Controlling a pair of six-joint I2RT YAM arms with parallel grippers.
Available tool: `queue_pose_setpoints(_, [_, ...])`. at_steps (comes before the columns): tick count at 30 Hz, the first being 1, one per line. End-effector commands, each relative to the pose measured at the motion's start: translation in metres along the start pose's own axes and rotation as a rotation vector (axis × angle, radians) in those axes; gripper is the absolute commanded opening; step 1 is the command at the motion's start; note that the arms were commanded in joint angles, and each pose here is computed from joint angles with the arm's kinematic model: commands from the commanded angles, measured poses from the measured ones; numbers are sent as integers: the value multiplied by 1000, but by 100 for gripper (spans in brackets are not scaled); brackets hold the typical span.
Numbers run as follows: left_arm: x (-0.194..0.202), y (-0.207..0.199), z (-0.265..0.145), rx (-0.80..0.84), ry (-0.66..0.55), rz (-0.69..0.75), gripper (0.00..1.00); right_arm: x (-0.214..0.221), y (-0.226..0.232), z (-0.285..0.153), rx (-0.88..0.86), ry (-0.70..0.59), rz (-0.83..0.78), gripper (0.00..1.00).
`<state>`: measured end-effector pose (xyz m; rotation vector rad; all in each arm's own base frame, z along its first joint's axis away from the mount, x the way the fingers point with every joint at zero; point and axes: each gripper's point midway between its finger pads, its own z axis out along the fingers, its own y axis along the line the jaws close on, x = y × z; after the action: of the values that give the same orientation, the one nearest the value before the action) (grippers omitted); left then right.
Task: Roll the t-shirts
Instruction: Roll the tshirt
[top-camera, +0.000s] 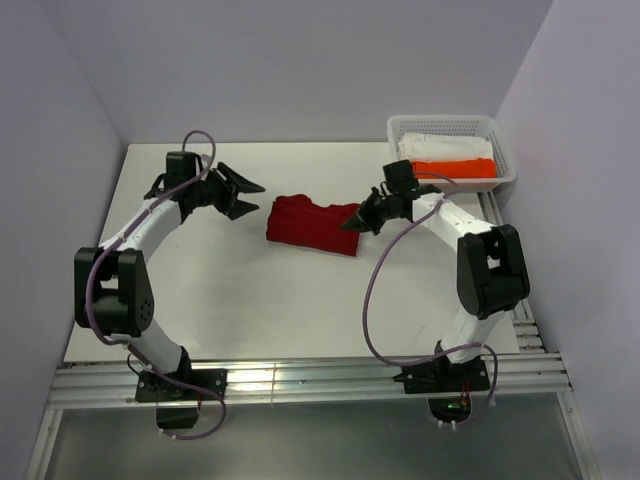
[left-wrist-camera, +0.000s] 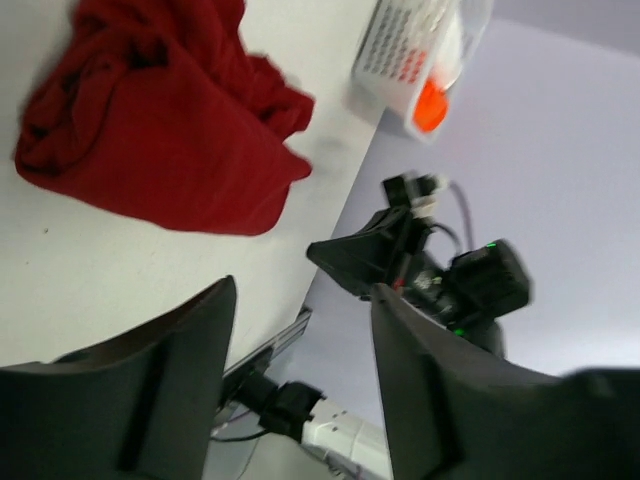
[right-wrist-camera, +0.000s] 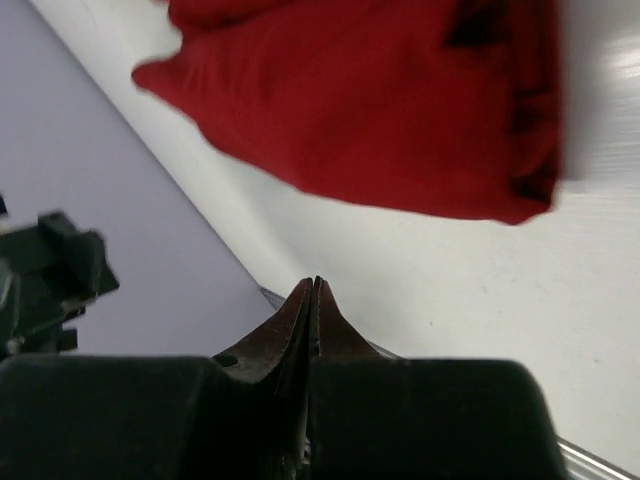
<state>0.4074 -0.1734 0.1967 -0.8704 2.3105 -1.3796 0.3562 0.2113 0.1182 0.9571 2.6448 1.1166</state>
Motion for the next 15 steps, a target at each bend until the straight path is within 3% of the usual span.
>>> queue_pose_setpoints(1, [30,14,18,19,94,127,58,8,42,5,-117,-6,-182,0])
queue_pose_setpoints(5, [46,15,44,33,159,195,46,10,64,28,-211,4,-220,0])
queue_pose_setpoints(9, [37,20,72,39,200,207,37,6,68,51,-218,-7,-211,0])
queue_pose_setpoints(15, [25,17,88,33,203,241,37,-9,68,79,-218,-21,-178,0])
